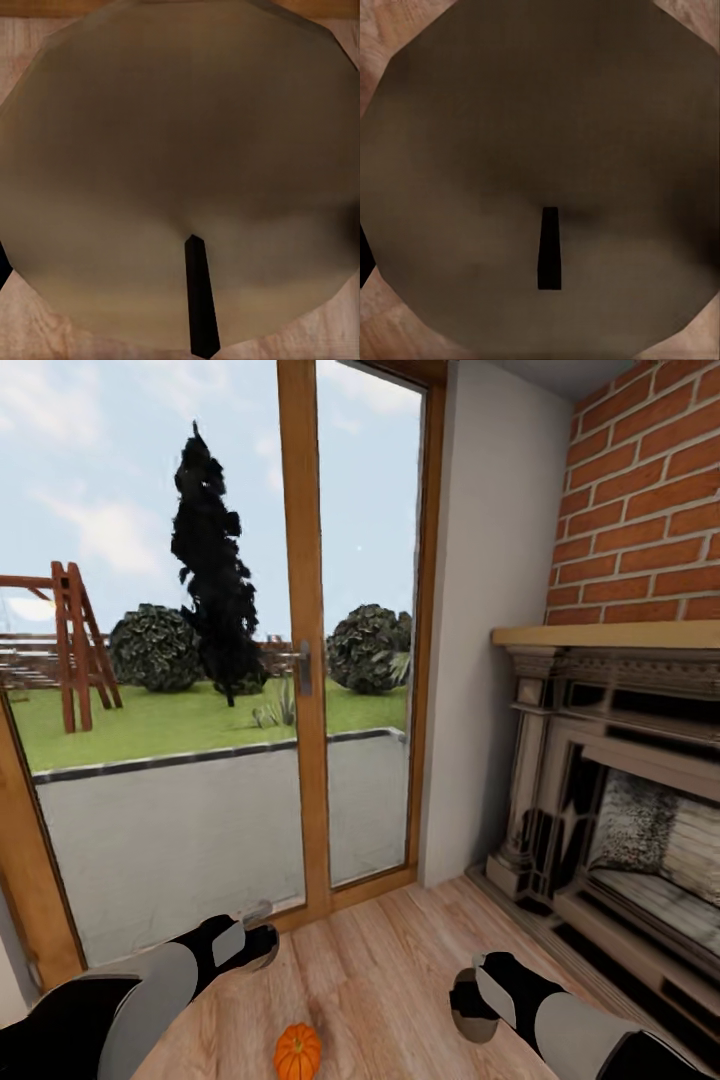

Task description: Place each of the two pumpkins and all three candles from the living room inside a cabinet in the living room (use any cabinet), then make sure every cabinet is closed, and position the cauldron so it is next to a table in the living room.

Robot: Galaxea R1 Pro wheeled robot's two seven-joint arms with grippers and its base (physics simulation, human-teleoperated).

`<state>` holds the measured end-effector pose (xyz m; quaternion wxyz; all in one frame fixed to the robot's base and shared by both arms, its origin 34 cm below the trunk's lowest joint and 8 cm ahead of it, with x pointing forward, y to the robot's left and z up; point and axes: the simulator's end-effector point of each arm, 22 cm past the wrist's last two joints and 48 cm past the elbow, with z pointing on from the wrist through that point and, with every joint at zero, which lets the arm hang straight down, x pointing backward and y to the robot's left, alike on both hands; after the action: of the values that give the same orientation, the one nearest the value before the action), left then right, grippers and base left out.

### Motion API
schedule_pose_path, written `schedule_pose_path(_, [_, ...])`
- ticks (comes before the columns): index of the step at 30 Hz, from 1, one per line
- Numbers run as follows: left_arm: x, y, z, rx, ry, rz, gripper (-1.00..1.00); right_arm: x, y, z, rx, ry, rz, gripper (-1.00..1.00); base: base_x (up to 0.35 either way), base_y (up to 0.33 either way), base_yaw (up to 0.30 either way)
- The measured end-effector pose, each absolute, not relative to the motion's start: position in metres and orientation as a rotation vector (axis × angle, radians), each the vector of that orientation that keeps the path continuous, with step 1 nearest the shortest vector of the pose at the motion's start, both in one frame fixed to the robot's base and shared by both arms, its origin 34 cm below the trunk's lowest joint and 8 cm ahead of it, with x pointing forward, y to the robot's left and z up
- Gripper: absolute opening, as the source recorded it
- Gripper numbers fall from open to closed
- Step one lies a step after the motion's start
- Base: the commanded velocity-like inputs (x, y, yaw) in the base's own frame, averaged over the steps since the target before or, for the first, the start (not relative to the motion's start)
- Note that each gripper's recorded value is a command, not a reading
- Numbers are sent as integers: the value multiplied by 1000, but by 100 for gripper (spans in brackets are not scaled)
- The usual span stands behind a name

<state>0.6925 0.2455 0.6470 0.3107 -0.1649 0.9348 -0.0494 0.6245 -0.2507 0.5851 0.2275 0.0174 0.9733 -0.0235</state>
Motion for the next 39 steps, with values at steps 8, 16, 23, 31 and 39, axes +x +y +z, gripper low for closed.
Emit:
schedule_pose_path(8, [693, 242, 647, -432, 2467, -137, -100, 624, -251, 584, 51, 2683, -63, -100, 0, 0, -285])
schedule_pose_path(16, [693, 241, 645, -433, 2471, -137, -100, 623, -251, 583, 51, 2687, -63, -100, 0, 0, -291])
schedule_pose_path(23, [690, 241, 640, -434, 2480, -137, -100, 623, -250, 581, 50, 2692, -61, -100, -79, -107, -97])
schedule_pose_path(31, [689, 232, 639, -425, 2482, -148, -100, 622, -252, 580, 50, 2694, -66, -100, -76, -96, -3])
schedule_pose_path(39, [689, 231, 640, -423, 2482, -148, -100, 622, -250, 580, 48, 2693, -61, -100, -3, -3, 0])
